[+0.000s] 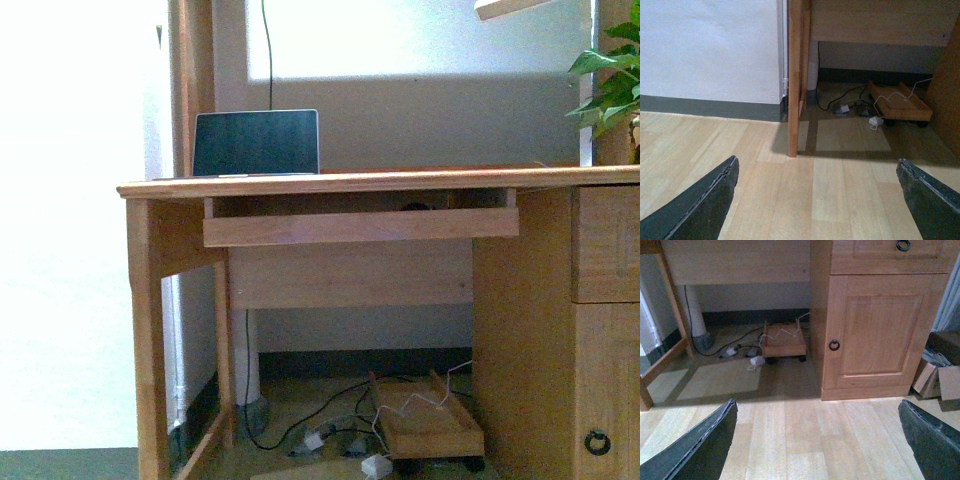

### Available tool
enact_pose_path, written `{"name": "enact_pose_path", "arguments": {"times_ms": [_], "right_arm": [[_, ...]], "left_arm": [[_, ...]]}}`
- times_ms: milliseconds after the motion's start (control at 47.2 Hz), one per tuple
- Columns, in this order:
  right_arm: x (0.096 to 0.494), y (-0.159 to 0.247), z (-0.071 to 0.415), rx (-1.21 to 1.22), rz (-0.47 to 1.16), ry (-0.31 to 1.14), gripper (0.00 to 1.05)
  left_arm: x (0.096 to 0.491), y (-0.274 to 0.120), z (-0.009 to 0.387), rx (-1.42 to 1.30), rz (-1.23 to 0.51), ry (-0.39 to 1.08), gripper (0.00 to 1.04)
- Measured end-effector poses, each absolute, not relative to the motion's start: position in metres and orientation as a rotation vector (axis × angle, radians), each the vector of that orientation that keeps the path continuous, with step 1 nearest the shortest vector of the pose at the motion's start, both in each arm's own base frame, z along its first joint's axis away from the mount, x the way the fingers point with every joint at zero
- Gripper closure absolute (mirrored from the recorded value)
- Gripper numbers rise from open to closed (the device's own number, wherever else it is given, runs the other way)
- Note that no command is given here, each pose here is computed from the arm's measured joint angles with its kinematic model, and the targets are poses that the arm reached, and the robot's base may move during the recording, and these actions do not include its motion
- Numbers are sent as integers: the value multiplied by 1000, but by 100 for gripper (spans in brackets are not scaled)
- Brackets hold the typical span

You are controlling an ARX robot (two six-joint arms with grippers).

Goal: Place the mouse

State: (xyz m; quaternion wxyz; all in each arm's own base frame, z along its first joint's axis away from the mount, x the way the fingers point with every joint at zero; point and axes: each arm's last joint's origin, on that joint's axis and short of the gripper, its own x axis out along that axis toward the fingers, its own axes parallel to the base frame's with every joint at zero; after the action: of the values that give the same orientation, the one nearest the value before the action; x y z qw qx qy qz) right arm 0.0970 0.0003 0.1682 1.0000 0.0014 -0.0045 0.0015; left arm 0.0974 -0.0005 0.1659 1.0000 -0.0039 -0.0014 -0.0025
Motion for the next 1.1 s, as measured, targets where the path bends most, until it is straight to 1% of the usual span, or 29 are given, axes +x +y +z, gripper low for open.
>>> {"name": "enact_pose_path", "arguments": {"times_ms": [1101], "right_arm": [[97, 0, 168, 3, 3, -9, 7]], "left_arm": [[97, -1, 166, -8, -5, -3, 8]]}}
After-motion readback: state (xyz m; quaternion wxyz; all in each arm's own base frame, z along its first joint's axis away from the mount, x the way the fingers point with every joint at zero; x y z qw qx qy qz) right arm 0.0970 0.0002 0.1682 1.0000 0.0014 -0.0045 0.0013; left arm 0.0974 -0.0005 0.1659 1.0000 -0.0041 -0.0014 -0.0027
